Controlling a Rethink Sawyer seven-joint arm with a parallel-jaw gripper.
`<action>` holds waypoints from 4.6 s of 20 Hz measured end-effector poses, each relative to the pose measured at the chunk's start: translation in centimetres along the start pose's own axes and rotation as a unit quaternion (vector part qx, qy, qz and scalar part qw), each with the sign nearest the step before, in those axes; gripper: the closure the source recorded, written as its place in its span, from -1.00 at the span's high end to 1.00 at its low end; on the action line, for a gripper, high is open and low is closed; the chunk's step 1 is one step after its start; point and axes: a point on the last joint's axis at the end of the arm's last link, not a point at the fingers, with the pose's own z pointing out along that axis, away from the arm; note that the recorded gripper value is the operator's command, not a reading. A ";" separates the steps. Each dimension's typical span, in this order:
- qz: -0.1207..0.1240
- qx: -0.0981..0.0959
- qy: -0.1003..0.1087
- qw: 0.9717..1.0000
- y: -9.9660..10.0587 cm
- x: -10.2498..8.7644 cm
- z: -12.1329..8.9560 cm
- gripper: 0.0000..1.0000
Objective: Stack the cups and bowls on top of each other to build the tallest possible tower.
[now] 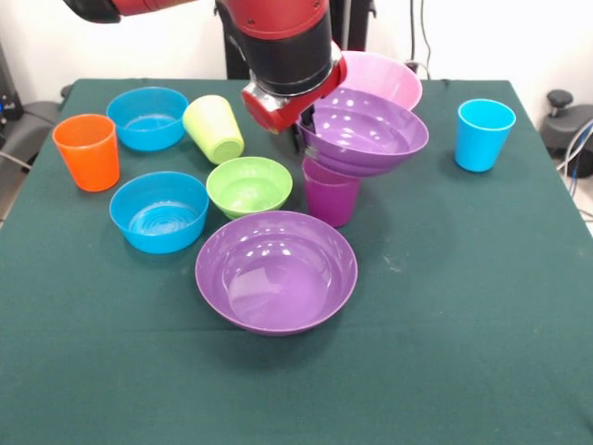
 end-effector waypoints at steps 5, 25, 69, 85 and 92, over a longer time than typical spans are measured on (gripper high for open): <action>-0.008 0.008 0.007 1.000 0.2 0.0 0.6 -1.00; -0.009 0.006 0.010 1.000 0.1 0.1 1.2 -1.00; 0.005 0.012 0.000 1.000 -1.3 1.2 -0.3 -1.00; 0.005 0.008 -0.002 1.000 -1.2 1.1 -0.2 -1.00; 0.011 -0.004 -0.017 1.000 -1.6 1.1 -0.8 -1.00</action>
